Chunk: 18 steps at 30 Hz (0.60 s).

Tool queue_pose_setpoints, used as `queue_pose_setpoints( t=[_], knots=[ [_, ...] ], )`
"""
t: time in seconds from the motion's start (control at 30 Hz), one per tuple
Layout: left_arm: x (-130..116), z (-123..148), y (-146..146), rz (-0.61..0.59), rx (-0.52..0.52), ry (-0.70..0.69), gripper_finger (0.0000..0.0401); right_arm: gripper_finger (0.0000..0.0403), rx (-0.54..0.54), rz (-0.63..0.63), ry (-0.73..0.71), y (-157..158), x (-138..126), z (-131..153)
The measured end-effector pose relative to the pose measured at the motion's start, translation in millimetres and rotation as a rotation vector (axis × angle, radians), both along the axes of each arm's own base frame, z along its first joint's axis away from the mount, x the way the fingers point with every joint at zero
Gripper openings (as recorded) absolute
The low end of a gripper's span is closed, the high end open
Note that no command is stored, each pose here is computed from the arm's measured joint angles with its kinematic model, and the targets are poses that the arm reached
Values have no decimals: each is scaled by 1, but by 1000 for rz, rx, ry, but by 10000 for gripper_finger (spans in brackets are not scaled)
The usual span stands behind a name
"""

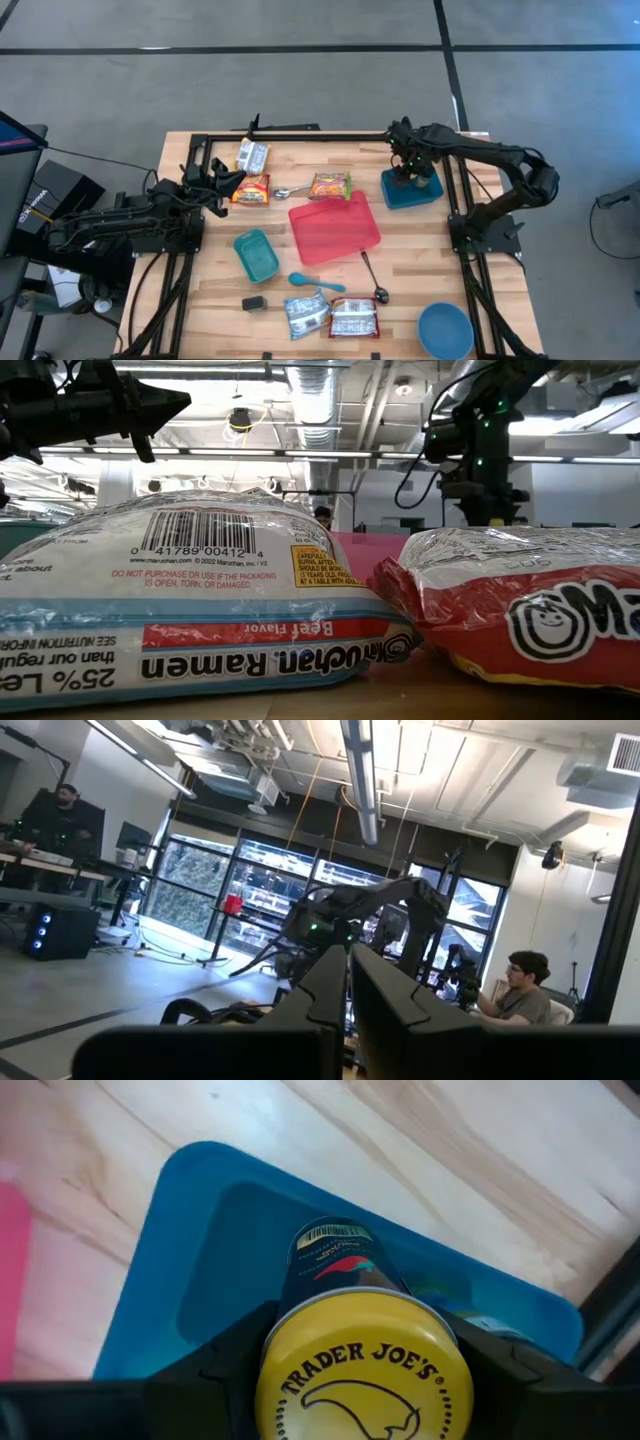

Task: Pick & Place Food Item
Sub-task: Put the yellow seasoning bottle into the blue bin

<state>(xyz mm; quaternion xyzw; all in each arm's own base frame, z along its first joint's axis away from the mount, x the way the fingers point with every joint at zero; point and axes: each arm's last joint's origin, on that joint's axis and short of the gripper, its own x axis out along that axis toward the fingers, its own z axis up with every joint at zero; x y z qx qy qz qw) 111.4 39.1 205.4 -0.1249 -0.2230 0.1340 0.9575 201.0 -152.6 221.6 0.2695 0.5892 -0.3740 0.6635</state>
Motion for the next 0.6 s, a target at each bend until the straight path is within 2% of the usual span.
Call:
queue_pose_setpoints(
  t=[0.6],
  knots=[
    [0, 0, 0, 0, 0, 0, 12, 214, 9, 33, 22, -6, -1, -9]
  ],
)
